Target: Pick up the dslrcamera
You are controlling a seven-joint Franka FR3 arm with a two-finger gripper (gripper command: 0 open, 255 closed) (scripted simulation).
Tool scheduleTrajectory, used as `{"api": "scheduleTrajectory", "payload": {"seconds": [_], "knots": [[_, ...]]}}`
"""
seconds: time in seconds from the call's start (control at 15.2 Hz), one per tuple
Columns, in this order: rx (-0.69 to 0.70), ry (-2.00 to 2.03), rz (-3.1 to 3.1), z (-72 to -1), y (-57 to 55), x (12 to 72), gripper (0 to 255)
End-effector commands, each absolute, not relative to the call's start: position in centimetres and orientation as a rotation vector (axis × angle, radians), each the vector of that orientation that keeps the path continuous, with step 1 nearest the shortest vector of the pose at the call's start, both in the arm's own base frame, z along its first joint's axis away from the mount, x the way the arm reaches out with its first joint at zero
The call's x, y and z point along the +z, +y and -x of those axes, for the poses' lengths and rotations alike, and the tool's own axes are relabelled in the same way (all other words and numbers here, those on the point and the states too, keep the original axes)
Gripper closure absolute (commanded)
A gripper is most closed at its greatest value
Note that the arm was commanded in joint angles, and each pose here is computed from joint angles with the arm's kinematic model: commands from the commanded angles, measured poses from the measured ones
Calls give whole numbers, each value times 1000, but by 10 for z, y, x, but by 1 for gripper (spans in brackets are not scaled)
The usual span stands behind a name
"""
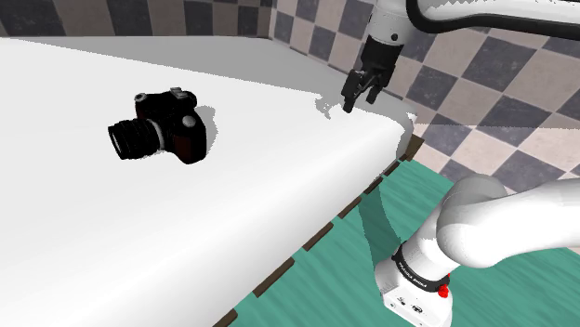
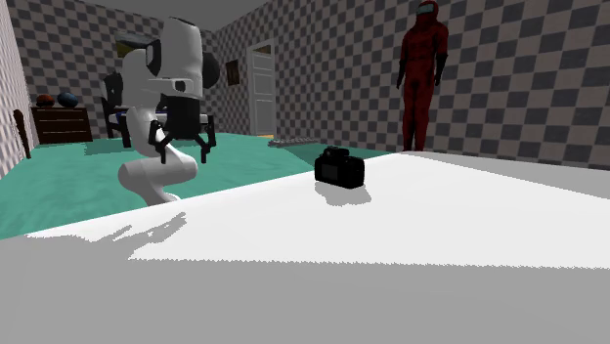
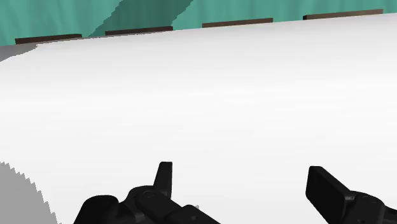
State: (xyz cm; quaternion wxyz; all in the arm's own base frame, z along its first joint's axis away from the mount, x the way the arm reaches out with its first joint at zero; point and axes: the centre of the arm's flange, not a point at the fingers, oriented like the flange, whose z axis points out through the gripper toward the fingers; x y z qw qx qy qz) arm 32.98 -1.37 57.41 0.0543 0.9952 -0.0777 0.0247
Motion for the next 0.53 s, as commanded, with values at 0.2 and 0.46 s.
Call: {"api": "scheduleTrajectory", "payload": {"seconds": [0.2,0.46], "knots": [[66,-393,-3029,-324,22,572,0],[54,-604,-3025,-321,70,570,0]]}}
